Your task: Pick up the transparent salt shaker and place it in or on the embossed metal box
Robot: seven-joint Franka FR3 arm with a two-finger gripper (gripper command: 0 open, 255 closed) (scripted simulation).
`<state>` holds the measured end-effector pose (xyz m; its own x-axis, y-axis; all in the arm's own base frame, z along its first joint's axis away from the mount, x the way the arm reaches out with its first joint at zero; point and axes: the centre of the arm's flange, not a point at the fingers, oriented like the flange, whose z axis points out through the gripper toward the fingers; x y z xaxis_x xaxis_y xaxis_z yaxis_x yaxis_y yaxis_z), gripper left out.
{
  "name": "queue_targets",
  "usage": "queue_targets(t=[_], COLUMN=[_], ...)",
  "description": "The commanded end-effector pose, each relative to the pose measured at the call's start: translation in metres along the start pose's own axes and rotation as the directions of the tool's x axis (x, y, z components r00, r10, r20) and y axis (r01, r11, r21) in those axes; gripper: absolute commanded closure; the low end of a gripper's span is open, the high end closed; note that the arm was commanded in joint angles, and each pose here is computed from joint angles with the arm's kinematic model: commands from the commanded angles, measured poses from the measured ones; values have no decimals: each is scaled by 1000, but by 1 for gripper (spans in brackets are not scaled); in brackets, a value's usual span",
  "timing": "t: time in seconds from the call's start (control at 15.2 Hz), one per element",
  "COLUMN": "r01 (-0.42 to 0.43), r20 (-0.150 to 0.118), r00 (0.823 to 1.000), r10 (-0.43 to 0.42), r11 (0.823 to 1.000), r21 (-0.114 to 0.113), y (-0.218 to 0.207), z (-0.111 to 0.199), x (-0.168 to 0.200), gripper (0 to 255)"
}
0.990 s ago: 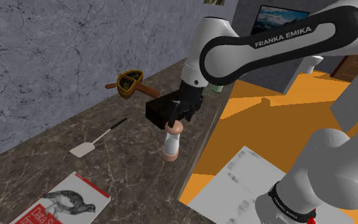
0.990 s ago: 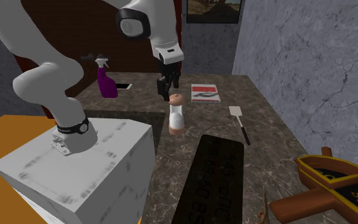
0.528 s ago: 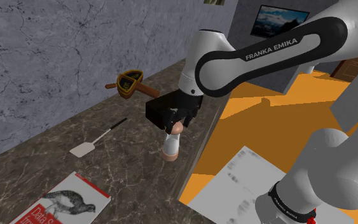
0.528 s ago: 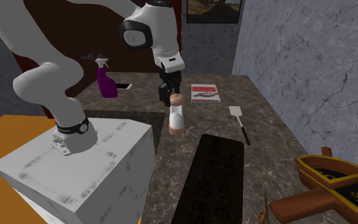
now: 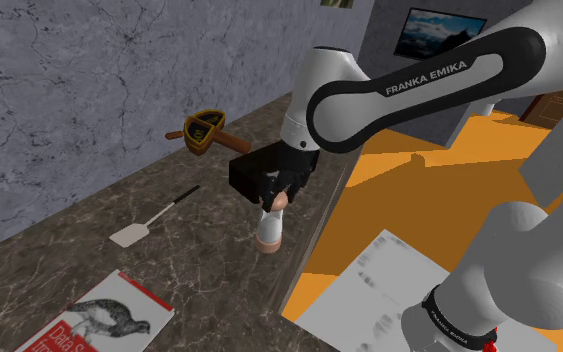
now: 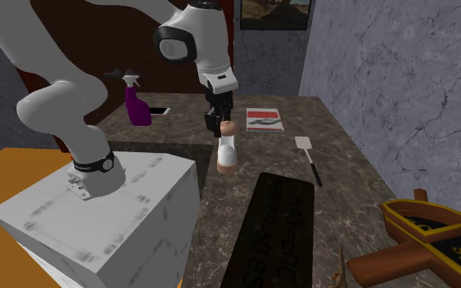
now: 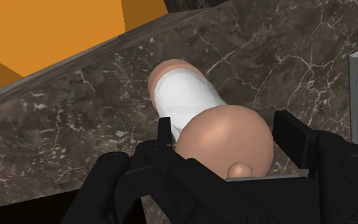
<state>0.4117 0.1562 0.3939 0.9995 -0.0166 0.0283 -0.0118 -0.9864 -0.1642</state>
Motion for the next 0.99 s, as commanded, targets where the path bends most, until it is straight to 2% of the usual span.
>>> queue_targets(t=[0.0, 0.4, 0.92], r01=[0, 0, 0], r20=[0, 0, 0], r00=[1000, 1000, 1000], r10=[0, 0, 0], r11=[1000, 1000, 1000], r21=[0, 0, 0], y=[0, 0, -7], z=[0, 0, -42], x=[0, 0, 1], gripper=[255, 255, 255])
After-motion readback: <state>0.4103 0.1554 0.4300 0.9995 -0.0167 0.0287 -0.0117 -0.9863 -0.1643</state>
